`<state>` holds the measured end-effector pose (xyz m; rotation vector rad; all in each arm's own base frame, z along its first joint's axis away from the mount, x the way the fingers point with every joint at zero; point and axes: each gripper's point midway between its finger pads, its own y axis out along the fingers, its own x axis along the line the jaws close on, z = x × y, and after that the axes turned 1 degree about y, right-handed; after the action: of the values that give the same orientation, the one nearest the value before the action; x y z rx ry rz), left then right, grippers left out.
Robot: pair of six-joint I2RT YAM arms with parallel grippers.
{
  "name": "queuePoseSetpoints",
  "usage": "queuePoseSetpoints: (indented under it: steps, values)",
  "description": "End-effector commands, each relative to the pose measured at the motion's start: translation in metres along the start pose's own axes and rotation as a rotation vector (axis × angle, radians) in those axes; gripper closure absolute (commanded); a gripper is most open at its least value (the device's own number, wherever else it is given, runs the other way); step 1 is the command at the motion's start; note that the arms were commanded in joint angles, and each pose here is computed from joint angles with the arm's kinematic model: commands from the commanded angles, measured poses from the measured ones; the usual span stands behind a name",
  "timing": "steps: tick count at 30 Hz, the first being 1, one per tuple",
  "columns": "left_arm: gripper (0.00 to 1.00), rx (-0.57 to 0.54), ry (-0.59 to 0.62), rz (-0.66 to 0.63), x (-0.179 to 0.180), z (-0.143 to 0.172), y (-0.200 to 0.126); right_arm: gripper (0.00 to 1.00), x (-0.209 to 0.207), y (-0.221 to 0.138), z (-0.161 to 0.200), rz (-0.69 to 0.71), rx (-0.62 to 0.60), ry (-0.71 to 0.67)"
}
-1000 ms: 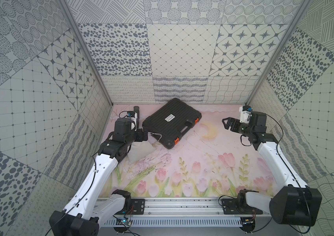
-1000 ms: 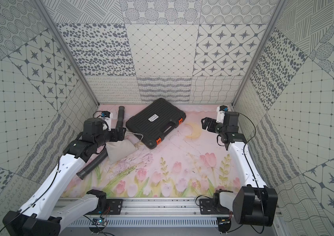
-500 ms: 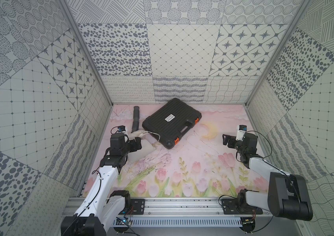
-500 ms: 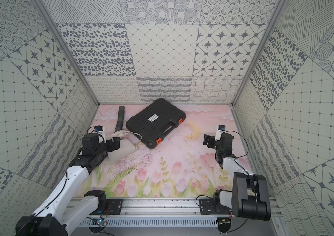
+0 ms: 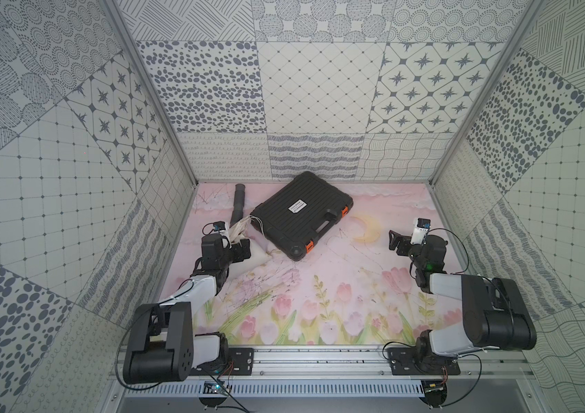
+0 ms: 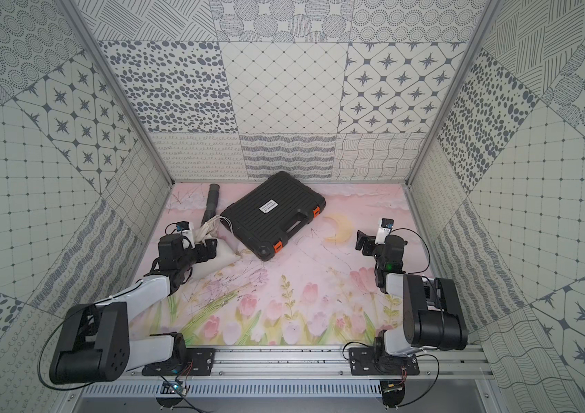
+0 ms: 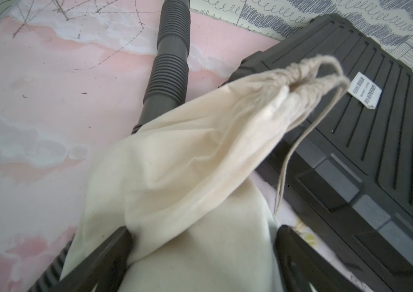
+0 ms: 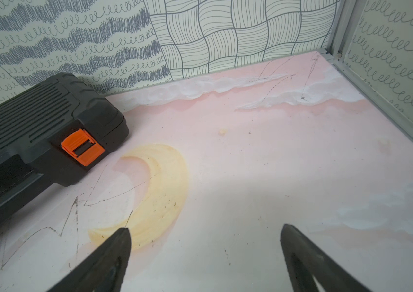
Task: Close the soil bag
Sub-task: Reset both arms
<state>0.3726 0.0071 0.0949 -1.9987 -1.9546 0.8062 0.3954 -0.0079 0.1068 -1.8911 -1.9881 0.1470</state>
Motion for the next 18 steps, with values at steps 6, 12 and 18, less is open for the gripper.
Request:
queuePoseSetpoints:
  steps: [6,12,18]
  values:
    - [0.04,-0.146,0.132,0.146,-0.026,-0.006,0.020,0.03,0.017,0.010,0.000,0.017,-0.058,-0.126]
    - [0.04,-0.133,0.195,0.076,-0.030,0.005,0.032,0.03,0.021,0.012,0.000,0.043,-0.069,-0.157]
    - [0.04,-0.139,0.199,0.074,-0.029,0.006,0.032,0.03,0.021,0.012,-0.001,0.044,-0.068,-0.158]
